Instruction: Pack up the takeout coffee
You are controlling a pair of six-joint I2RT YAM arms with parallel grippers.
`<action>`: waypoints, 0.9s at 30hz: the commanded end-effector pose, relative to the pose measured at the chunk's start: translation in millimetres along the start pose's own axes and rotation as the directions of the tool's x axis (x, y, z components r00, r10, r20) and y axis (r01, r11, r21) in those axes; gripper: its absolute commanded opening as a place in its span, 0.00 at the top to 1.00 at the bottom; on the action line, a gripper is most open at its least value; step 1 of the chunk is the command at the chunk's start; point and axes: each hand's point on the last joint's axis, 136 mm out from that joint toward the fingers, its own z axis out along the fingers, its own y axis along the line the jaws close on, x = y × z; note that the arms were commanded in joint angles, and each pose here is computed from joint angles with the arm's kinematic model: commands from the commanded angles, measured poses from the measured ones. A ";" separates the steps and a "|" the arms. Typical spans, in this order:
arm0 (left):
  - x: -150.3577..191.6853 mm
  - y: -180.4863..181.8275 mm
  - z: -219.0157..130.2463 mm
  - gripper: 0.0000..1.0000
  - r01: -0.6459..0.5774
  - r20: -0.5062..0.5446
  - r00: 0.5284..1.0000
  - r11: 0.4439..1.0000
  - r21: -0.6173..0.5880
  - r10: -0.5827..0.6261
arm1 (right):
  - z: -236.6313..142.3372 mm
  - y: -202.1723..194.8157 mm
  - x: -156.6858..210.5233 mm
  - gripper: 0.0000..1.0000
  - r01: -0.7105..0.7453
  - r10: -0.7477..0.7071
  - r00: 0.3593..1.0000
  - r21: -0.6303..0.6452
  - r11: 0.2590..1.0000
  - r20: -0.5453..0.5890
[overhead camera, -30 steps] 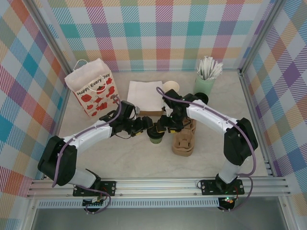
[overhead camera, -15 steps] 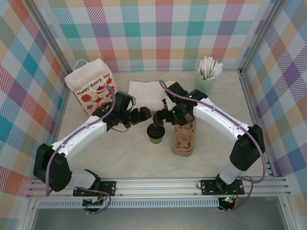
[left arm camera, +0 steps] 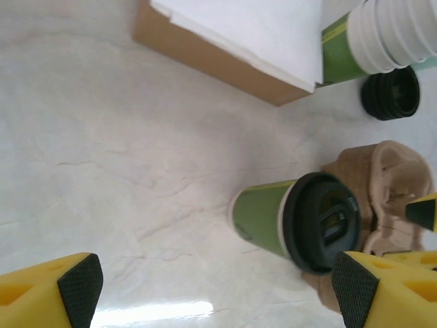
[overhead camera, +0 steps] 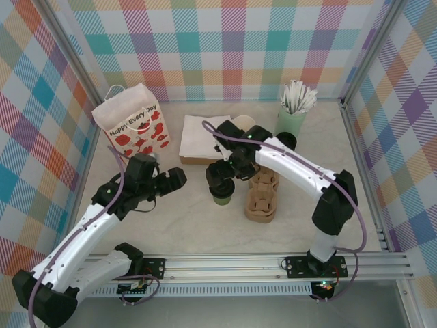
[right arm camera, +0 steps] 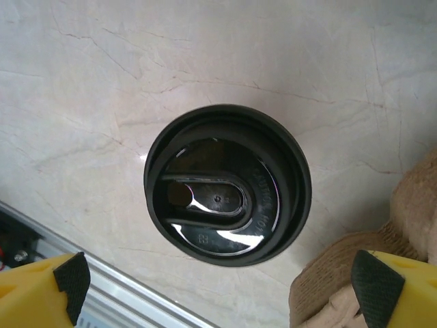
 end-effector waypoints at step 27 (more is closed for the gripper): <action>22.8 35.4 1.3 0.10 0.025 -0.037 0.999 0.996 -0.090 -0.029 | 45.1 3.8 6.9 0.00 0.157 -0.124 0.976 0.180 0.971 -0.179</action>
